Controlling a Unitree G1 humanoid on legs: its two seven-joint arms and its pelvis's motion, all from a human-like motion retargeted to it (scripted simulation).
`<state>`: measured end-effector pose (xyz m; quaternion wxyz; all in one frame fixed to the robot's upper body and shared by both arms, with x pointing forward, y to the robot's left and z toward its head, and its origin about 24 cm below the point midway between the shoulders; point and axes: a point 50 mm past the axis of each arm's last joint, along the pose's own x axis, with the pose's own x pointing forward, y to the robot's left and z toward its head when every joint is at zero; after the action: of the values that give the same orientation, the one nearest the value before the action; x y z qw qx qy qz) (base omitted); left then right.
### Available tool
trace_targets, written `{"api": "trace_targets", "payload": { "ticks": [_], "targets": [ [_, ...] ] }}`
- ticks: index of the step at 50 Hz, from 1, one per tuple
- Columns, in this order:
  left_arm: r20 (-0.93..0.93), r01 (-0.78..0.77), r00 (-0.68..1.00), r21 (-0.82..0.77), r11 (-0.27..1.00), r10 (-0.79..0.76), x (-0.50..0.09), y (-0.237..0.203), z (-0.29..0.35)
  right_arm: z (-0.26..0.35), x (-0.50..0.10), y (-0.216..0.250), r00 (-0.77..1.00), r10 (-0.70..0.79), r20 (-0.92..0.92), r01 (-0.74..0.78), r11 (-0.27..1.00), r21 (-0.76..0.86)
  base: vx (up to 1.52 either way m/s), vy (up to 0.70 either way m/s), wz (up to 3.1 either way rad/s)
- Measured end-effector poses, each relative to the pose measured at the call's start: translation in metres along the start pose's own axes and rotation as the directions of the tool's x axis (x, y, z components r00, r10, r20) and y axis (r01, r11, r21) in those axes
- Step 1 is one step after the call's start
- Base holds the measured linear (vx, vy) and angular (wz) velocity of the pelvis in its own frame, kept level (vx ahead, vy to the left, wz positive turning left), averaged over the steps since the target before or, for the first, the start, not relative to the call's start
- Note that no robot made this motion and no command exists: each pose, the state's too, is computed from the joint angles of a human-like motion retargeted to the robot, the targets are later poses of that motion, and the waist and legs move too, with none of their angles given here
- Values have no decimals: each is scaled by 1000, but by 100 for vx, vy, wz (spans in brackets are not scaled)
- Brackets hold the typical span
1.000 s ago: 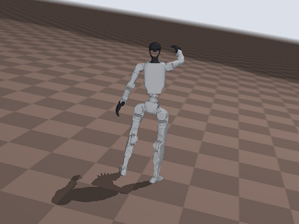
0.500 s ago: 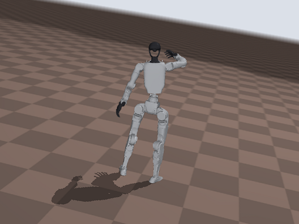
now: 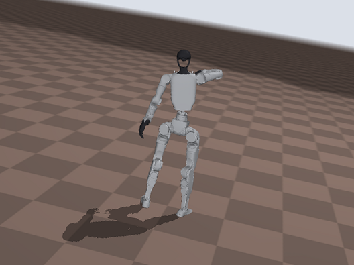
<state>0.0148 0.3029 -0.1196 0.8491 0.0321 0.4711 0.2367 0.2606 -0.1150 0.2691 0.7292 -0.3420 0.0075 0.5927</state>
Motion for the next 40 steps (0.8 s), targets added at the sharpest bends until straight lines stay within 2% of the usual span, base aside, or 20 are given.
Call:
{"api": "trace_targets", "payload": {
  "ticks": [2, 3, 5, 7, 9, 13, 15, 17, 18, 20, 23, 26, 28, 30, 32, 34, 35, 36, 38, 40],
  "targets": [
    [-20, -8, 1000, 8, 1000, 8, -2, -1, -6, 3, -8, -19, 984, -168, 61, 167, 986, 13, 0, 0, 0],
    [-25, -28, 999, 7, 1000, 28, -1, 0, -7, 3, -16, -34, 941, -330, 81, 334, 942, -42, 0, 0, 0],
    [-40, -20, 999, 23, 1000, 21, -3, 0, -12, 0, -37, -61, 858, -506, 84, 509, 860, -23, 0, 0, 0],
    [-28, -38, 999, 34, 999, 39, -3, 4, -11, 0, -70, -94, 723, -687, 65, 688, 709, -154, 0, 0, 0],
    [-33, -52, 998, 33, 998, 53, -3, 4, -12, -2, -106, -122, 471, -880, 59, 858, 441, -262, 0, 0, 0],
    [-41, -61, 997, 57, 997, 63, 0, 2, -11, -13, -173, -148, -54, -997, 53, 893, -72, -445, 0, 0, 0],
    [-37, -65, 997, 67, 996, 67, 1, 2, -9, -21, -198, -149, -250, -967, 44, 857, -242, -456, 0, 0, 0],
    [-25, -73, 997, 65, 995, 75, 3, 2, -5, -32, -210, -146, -327, -945, 12, 844, -297, -447, 0, 0, 0],
    [-21, -75, 997, 60, 995, 76, 4, 3, -3, -38, -211, -144, -316, -949, -14, 856, -278, -435, 0, 0, 0],
    [-14, -73, 997, 46, 996, 73, 5, 4, 0, -49, -204, -139, -183, -979, -86, 913, -137, -385, 0, 0, 9],
    [-12, -61, 998, 35, 998, 62, 4, 6, -2, -56, -167, -125, 239, -958, -162, 935, 271, -227, 0, 0, 0],
    [-17, -51, 999, 36, 998, 52, 0, 8, -6, -50, -113, -95, 640, -758, -125, 758, 650, -53, 0, 0, 0],
    [-24, -48, 999, 36, 998, 48, -2, 10, -9, -41, -79, -70, 797, -602, -56, 602, 798, 0, 0, 0, 0],
    [-76, -28, 997, 30, 999, 30, -4, 7, -17, -38, -46, -38, 940, -321, -115, 329, 943, 51, 0, 0, 0],
    [-108, -8, 994, 36, 999, 11, -6, 5, -24, -31, -28, -17, 988, -116, -105, 128, 986, 109, 0, 0, 0],
    [-121, 0, 993, 47, 999, 6, -8, 5, -28, -23, -25, -15, 994, -87, -63, 93, 989, 113, 0, 0, 0],
    [-126, 2, 992, 52, 999, 5, -8, 5, -30, -20, -26, -20, 991, -122, -52, 126, 988, 93, 0, 0, 0],
    [-131, -14, 991, 46, 999, 20, -7, 5, -29, -19, -31, -34, 958, -281, -63, 282, 959, 1, 0, 0, 0],
    [-98, -28, 995, 67, 997, 34, -6, 9, -24, -8, -50, -61, 848, -528, 52, 530, 847, -49, 0, 0, 0],
    [-72, -30, 997, 93, 995, 37, -6, 13, -20, -2, -76, -87, 740, -670, 62, 666, 717, -205, 0, 0, 0]
  ]
}}
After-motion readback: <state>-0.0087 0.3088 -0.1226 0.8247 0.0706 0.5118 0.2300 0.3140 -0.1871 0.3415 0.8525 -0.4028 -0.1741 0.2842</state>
